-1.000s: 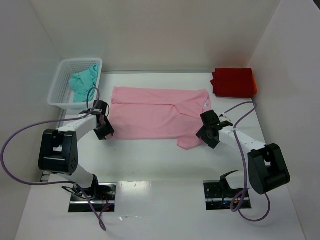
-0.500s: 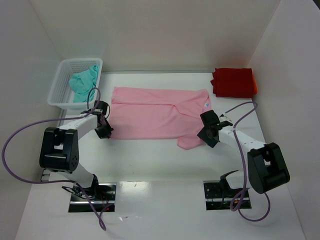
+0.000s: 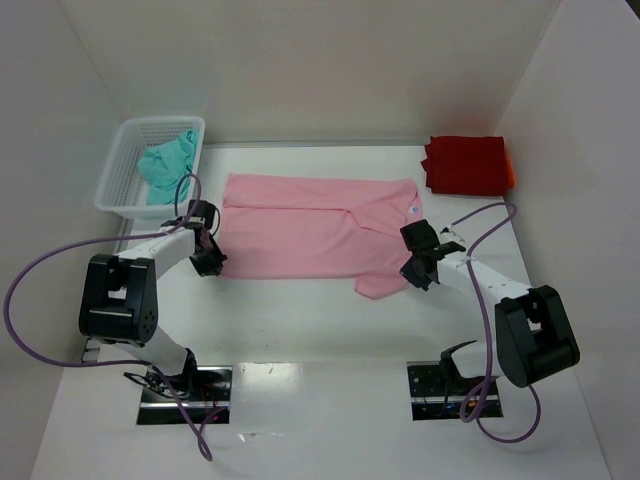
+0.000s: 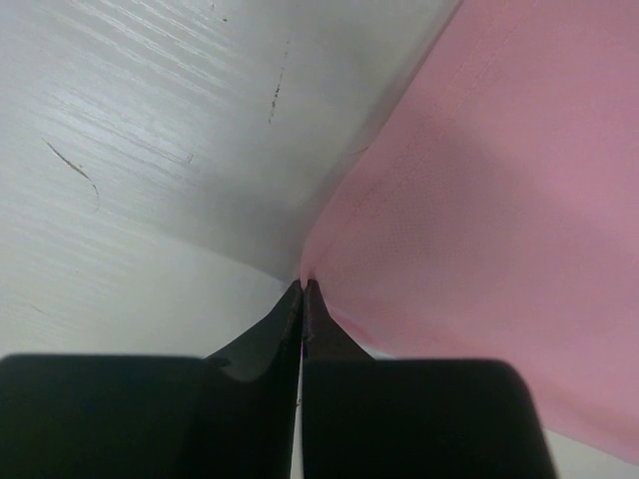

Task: Fold and stack the t-shirts
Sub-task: Grap the side of the flattened tshirt closest away from the robot with both arms, then fold the other side of the tshirt into a rectangle

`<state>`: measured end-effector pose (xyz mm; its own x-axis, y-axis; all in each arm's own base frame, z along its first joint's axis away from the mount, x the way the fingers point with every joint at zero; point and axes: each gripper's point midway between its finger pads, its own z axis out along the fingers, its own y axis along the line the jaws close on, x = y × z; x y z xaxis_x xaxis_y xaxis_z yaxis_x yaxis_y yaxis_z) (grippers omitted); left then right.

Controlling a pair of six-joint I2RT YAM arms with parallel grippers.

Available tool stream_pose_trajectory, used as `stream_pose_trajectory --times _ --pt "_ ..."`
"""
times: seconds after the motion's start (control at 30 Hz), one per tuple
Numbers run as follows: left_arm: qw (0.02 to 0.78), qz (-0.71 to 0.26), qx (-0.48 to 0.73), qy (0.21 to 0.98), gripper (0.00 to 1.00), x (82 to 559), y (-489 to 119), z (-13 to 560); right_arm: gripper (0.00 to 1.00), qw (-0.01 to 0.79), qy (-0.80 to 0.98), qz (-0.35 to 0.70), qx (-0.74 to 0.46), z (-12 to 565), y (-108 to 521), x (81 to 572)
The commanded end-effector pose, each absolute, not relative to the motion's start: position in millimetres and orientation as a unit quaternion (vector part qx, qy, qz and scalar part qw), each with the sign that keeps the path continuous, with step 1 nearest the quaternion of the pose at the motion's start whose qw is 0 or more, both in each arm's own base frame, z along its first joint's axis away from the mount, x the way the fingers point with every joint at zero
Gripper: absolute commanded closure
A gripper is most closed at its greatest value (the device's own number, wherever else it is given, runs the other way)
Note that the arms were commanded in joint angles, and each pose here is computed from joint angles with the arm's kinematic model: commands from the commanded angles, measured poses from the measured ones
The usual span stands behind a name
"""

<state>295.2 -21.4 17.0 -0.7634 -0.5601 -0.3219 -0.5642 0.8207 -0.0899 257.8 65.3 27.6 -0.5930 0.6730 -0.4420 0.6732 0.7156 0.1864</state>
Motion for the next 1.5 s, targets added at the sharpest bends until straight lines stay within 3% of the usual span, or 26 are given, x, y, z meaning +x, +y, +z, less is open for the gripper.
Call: stream_pose_trajectory --times 0.0,0.6,1.07,1.47 --pt "0.189 -0.001 -0.300 0.935 1.00 308.0 -19.9 31.7 1.00 0.285 0.881 -0.008 0.378 36.8 60.0 272.0" --pt "0.279 -0.026 -0.250 0.927 1.00 359.5 -21.0 104.4 1.00 0.386 0.851 0.058 0.352 130.1 57.9 342.8" --pt "0.304 -0.028 -0.231 0.924 1.00 435.1 -24.2 104.1 1.00 0.414 0.848 0.052 0.327 129.2 62.1 433.4" --pt "0.315 -0.007 -0.231 0.921 1.00 477.7 -14.5 92.5 0.99 0.412 0.847 0.032 0.335 117.5 43.4 461.8"
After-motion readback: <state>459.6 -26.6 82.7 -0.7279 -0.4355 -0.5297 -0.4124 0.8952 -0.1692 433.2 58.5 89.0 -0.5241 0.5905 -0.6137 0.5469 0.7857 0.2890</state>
